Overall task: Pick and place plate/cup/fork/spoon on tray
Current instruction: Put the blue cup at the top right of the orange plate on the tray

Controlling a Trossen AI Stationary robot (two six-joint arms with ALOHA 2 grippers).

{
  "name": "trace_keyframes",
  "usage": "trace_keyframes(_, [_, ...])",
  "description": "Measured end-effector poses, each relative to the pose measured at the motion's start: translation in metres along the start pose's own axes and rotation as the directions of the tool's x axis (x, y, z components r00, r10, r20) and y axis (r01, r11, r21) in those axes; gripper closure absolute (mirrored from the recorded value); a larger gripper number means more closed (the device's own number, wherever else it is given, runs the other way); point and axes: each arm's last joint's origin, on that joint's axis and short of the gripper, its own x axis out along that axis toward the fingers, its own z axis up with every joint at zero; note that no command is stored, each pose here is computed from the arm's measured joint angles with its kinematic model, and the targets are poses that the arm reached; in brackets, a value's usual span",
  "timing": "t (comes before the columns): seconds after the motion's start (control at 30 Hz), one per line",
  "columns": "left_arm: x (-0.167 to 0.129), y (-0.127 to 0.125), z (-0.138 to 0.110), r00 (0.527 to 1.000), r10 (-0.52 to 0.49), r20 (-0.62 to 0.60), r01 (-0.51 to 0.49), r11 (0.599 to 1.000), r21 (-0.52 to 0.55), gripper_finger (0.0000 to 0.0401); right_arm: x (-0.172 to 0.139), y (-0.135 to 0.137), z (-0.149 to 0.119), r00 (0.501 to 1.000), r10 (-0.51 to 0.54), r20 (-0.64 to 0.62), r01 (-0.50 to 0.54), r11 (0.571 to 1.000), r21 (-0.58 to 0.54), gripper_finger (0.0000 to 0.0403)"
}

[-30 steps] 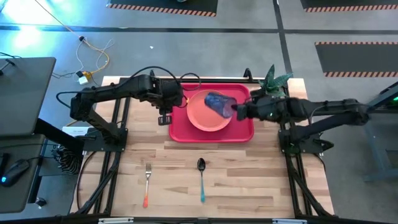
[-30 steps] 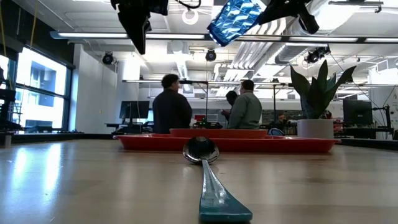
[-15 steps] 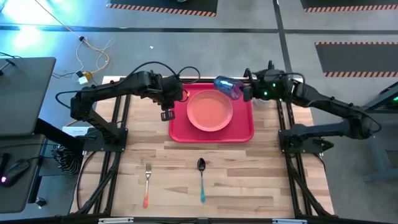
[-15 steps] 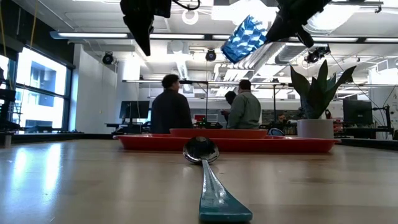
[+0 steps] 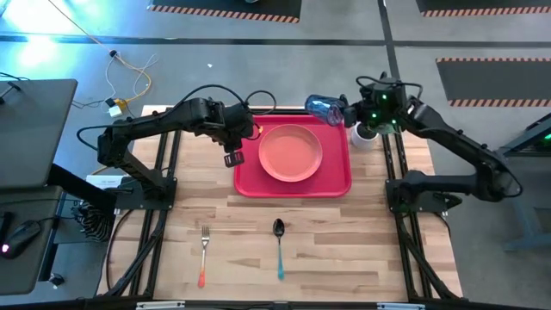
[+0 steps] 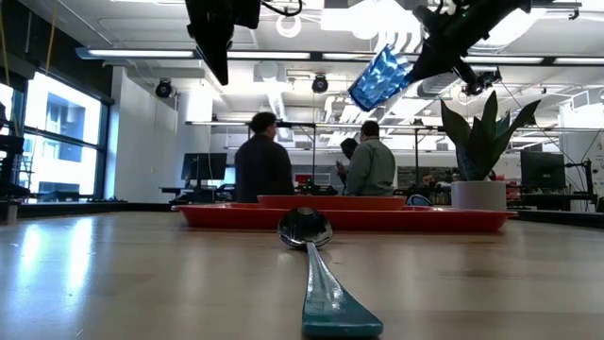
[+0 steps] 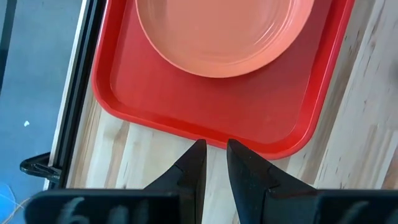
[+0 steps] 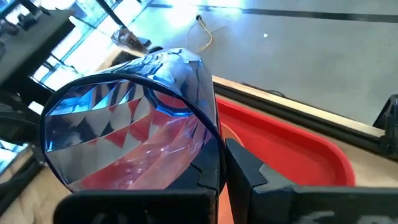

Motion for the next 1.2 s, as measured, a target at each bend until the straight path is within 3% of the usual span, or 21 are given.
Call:
trace_keyframes(0.2, [0.000,0.000,0.000,1.000,0.000,0.001,0.000,1.000,-0.022,0.0346,0.016,-0.013,0.008,0.996,-0.031,-0.084,0.028,0.999,-0.042,0.0403])
trace_keyframes(0.53, [0.000,0.000,0.002,1.000,0.001,0.017,-0.001,1.000,-0.025,0.0346,0.028,-0.013,0.058,0.957,-0.151,-0.248,0.113,0.980,-0.161,0.0403])
trace_keyframes(0.83, [0.000,0.000,0.003,1.000,0.002,0.028,-0.001,1.000,-0.027,0.0346,0.063,-0.032,0.072,0.855,-0.263,-0.446,0.169,0.956,-0.240,0.0403])
trace_keyframes(1.2, [0.000,0.000,0.005,0.999,0.003,0.052,-0.001,0.999,-0.039,0.0346,0.110,-0.061,0.053,0.717,-0.295,-0.632,0.092,0.938,-0.335,0.0403])
